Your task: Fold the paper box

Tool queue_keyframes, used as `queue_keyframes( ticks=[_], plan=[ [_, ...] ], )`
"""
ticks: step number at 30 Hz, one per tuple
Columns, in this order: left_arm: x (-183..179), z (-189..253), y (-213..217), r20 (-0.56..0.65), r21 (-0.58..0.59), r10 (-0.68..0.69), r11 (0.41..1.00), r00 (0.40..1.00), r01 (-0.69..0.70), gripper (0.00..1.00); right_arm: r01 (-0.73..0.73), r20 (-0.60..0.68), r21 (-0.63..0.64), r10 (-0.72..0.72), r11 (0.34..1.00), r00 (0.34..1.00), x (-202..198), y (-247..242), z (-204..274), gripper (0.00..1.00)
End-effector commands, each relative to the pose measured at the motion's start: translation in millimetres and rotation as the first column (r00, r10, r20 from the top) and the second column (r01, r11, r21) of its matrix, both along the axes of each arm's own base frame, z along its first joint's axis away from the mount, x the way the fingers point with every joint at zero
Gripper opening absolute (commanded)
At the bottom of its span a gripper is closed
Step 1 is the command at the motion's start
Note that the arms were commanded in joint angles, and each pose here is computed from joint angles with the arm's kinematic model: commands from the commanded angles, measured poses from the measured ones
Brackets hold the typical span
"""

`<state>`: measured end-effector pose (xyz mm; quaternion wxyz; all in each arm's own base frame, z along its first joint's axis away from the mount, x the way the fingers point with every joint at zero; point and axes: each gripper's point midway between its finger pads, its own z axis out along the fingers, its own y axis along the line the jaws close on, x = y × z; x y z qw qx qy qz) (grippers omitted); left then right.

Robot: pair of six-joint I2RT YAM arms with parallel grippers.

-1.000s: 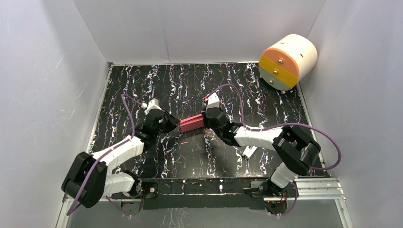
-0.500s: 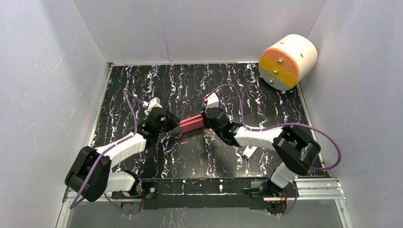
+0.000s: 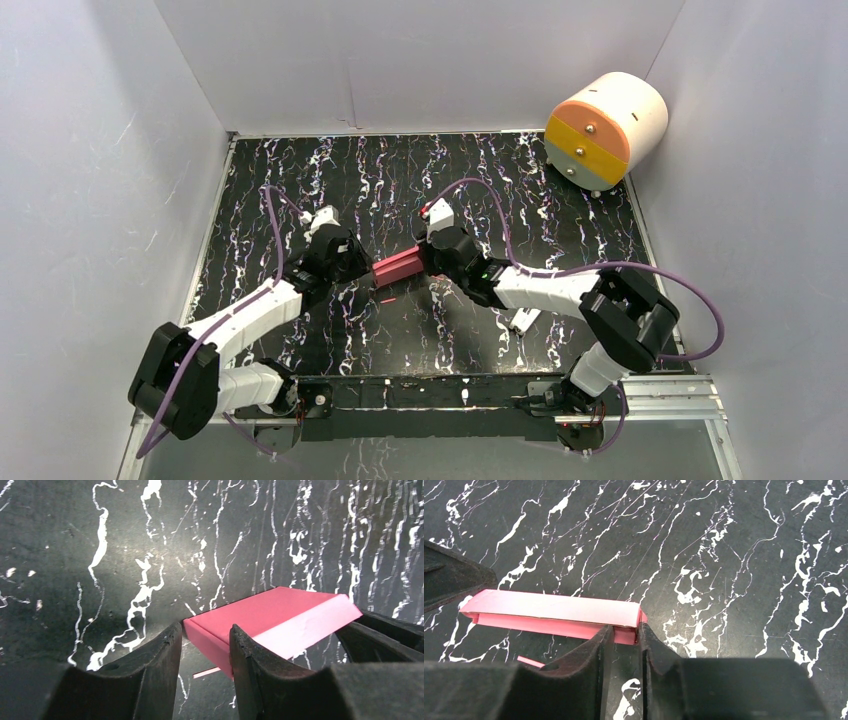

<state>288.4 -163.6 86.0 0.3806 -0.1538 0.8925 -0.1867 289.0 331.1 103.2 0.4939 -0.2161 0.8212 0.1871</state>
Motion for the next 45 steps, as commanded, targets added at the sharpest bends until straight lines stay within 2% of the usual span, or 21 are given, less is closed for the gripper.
queue_keyframes(
  ticks=[1, 6, 16, 26, 34, 39, 45],
  plan=[
    [-6, 5, 16, -0.012, 0.099, -0.005, 0.995, 1.0, 0.006, 0.39, -0.055, -0.024, -0.038, 0.054, 0.998, 0.998, -10, 1, 5, 0.35],
    [-4, 10, 19, -0.002, 0.124, -0.018, 0.992, 1.0, 0.018, 0.41, -0.058, -0.01, -0.028, 0.057, 0.998, 0.998, -8, 1, 16, 0.47],
    [9, 39, 22, 0.06, 0.226, -0.103, 0.97, 0.993, 0.087, 0.44, -0.082, -0.001, -0.016, 0.082, 0.997, 0.997, -3, 9, 31, 0.49],
    [11, 49, 12, 0.087, 0.259, -0.229, 0.945, 0.97, 0.2, 0.47, -0.104, 0.005, -0.001, 0.104, 0.995, 0.995, 2, 11, 46, 0.55],
    [10, 61, -19, 0.115, 0.277, -0.473, 0.86, 0.874, 0.429, 0.52, -0.108, -0.035, 0.069, 0.111, 0.992, 0.993, 7, -19, 46, 0.61],
    [9, 68, -41, 0.125, 0.277, -0.566, 0.808, 0.815, 0.519, 0.53, -0.123, -0.096, 0.186, 0.142, 0.975, 0.985, 6, -31, 42, 0.61],
    [4, 63, -56, 0.112, 0.37, -0.681, 0.705, 0.724, 0.605, 0.55, -0.034, -0.208, 0.365, 0.117, 0.93, 0.971, 5, -25, 50, 0.67]
  ],
)
